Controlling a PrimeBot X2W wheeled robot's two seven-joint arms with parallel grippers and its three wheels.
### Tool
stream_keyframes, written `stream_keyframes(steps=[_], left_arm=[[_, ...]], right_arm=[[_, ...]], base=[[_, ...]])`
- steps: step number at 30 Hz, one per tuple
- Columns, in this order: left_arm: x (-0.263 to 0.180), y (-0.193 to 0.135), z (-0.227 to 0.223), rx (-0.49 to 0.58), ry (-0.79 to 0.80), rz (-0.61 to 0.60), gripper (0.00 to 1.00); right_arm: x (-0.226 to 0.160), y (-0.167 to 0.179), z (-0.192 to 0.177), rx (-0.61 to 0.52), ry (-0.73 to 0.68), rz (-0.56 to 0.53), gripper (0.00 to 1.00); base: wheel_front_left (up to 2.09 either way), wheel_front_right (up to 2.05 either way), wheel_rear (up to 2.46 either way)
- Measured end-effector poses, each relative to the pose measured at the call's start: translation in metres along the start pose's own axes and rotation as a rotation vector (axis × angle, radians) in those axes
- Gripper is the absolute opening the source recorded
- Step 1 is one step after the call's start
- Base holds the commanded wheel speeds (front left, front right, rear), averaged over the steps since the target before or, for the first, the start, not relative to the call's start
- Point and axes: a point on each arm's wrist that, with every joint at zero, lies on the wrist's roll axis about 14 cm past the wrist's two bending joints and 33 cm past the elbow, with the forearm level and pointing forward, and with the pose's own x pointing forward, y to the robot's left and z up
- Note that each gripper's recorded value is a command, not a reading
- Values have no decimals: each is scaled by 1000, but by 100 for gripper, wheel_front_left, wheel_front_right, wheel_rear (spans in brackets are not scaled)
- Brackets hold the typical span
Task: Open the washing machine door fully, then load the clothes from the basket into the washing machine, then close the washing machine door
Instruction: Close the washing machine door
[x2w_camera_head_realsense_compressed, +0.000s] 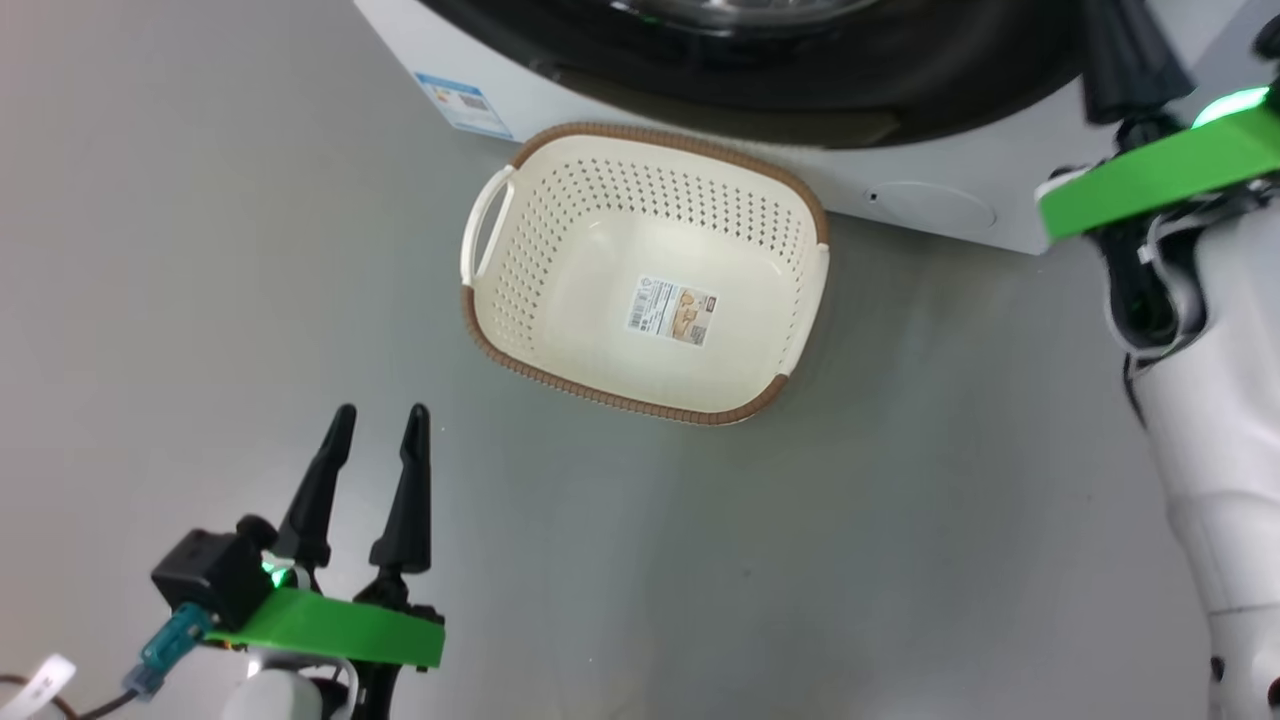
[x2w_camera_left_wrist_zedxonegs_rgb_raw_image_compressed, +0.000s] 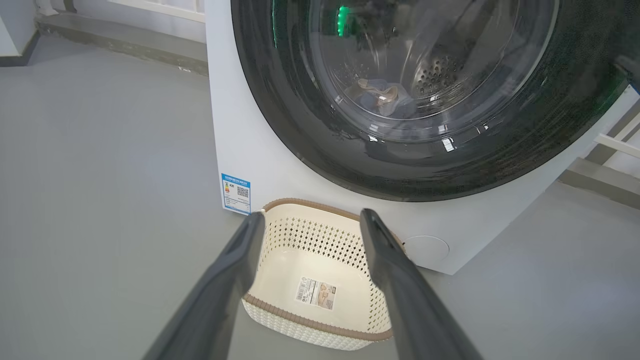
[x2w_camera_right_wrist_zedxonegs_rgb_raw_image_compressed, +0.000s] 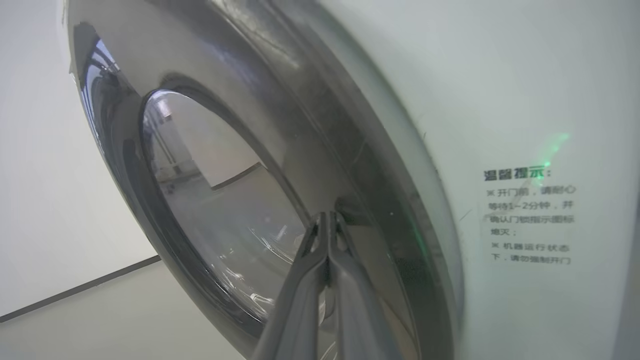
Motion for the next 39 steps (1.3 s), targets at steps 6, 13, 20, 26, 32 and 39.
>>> stream_keyframes(steps=[6, 13, 20, 26, 32, 39], left_arm=[[3, 2, 2, 7, -5, 6, 100], [4, 0, 1, 3, -3, 2, 100], [2, -7, 3, 0, -7, -27, 100], [-2, -7, 5, 20, -1, -53, 100], [-11, -7, 4, 32, 9, -73, 100], [-22, -7, 1, 38, 19, -90, 100]], right_arm=[[8, -2, -2, 17, -17, -7, 0], [10, 5, 0, -7, -15, 14, 0], [-14, 25, -19, -49, 81, 73, 1], [-48, 27, -31, -63, 158, 67, 100], [-86, 23, -30, -93, 207, 44, 100], [-133, 9, -19, -124, 236, -22, 100]], base=[[0, 0, 0], [0, 0, 0], [0, 0, 0], [0, 0, 0], [0, 0, 0], [0, 0, 0]])
